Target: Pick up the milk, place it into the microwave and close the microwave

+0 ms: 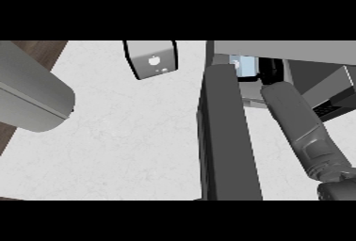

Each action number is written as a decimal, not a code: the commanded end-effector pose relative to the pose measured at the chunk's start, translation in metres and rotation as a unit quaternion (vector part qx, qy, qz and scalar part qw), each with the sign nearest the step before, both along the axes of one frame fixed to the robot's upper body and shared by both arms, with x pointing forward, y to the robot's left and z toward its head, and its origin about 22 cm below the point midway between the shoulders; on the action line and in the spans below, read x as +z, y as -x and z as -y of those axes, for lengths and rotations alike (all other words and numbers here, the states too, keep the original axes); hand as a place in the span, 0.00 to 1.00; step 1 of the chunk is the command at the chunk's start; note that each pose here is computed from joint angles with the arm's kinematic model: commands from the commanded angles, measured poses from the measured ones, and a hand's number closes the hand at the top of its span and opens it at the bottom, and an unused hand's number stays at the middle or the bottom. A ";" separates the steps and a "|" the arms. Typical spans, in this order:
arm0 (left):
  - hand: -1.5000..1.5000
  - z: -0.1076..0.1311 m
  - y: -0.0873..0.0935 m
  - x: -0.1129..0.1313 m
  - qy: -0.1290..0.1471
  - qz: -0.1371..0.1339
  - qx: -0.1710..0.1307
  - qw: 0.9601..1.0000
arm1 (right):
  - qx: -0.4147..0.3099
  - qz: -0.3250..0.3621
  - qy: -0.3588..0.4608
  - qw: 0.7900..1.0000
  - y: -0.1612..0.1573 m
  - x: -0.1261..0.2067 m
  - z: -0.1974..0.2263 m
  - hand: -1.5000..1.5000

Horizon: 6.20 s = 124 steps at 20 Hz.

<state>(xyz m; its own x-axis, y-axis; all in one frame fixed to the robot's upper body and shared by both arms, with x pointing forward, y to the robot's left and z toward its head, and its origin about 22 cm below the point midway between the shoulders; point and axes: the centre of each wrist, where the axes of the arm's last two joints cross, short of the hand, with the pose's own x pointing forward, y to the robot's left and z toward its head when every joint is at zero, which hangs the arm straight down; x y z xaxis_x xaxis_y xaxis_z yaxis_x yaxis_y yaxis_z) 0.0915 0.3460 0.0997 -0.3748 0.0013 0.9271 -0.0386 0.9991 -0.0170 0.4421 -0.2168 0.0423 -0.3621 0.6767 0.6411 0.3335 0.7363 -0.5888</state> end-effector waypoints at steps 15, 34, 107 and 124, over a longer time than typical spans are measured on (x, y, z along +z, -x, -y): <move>0.00 -0.002 -0.015 -0.009 -0.017 -0.014 -0.014 1.000 | -0.148 -0.004 0.117 0.982 0.007 -0.011 0.038 0.00; 0.00 0.024 -0.035 -0.024 -0.026 -0.026 -0.130 0.991 | 0.030 -0.039 -0.020 0.999 0.006 -0.017 0.007 0.00; 1.00 0.303 -0.176 -0.156 -0.176 -0.096 -0.270 0.942 | 0.328 -0.067 -0.270 0.903 0.215 -0.054 0.136 0.00; 1.00 0.325 -0.214 -0.102 -0.069 -0.047 -0.113 0.990 | 0.388 -0.067 -0.215 0.894 0.198 0.018 0.141 0.00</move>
